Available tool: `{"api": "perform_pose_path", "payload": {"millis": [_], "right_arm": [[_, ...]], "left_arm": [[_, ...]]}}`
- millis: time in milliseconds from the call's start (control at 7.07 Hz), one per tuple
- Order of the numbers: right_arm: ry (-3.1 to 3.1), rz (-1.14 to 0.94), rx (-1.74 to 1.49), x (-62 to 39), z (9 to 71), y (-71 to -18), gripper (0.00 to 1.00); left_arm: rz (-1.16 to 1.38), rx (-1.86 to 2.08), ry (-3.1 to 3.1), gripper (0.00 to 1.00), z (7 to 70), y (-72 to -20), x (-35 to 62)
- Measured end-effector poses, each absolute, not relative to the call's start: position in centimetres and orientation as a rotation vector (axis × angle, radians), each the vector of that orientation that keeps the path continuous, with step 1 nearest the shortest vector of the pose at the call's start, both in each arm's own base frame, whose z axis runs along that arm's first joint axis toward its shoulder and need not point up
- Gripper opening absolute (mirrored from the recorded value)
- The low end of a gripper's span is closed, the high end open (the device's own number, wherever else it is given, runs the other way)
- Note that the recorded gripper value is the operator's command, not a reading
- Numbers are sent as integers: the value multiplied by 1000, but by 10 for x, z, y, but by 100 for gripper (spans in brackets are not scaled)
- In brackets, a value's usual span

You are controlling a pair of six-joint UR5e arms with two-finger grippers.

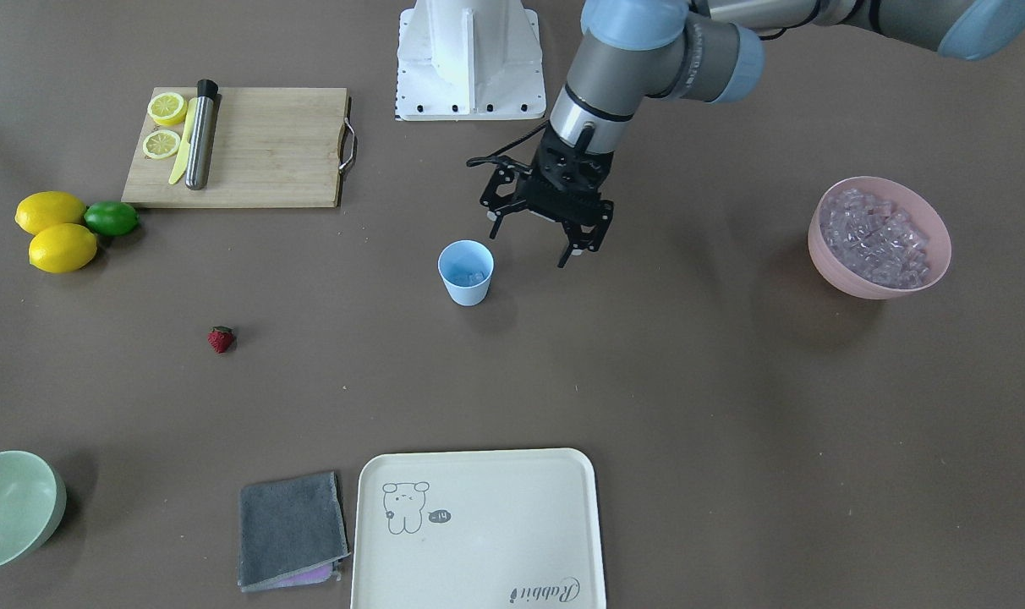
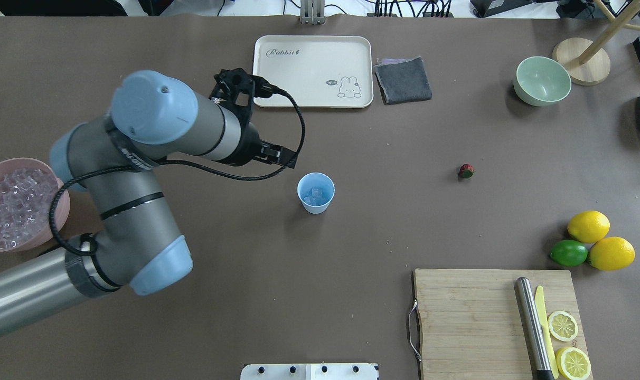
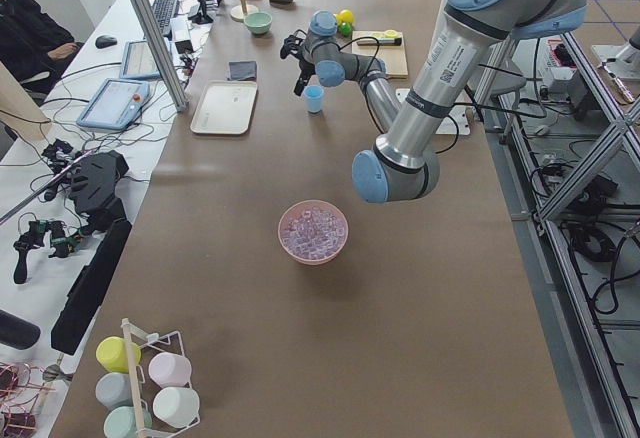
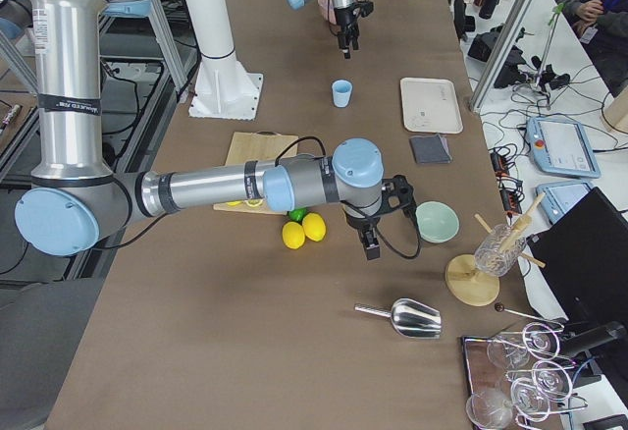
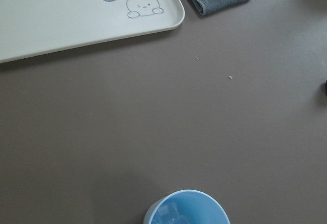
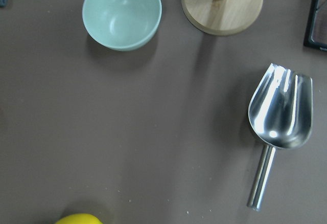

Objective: Put ice and strawberries in cup
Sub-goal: 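Withdraw the left gripper while the right gripper moves toward the strawberry, then lower the right gripper onto the red strawberry and close on it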

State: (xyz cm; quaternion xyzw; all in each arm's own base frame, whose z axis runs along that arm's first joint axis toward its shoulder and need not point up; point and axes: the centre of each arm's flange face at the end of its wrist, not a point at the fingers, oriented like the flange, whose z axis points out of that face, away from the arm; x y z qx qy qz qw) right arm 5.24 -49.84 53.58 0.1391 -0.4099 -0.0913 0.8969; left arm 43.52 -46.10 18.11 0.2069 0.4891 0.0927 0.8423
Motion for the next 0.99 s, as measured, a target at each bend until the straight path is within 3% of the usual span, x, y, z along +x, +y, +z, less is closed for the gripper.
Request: {"api": "perform_pose_path", "payload": {"millis": [566,990], "right_arm": [[-869,-171,234,-151,388,-557,100],[-826,-224,223,-278,386,-538,100]], "left_arm": [[243,401,983,97,322,-496,198],[212,416,1002,97,376,-487,127]]}}
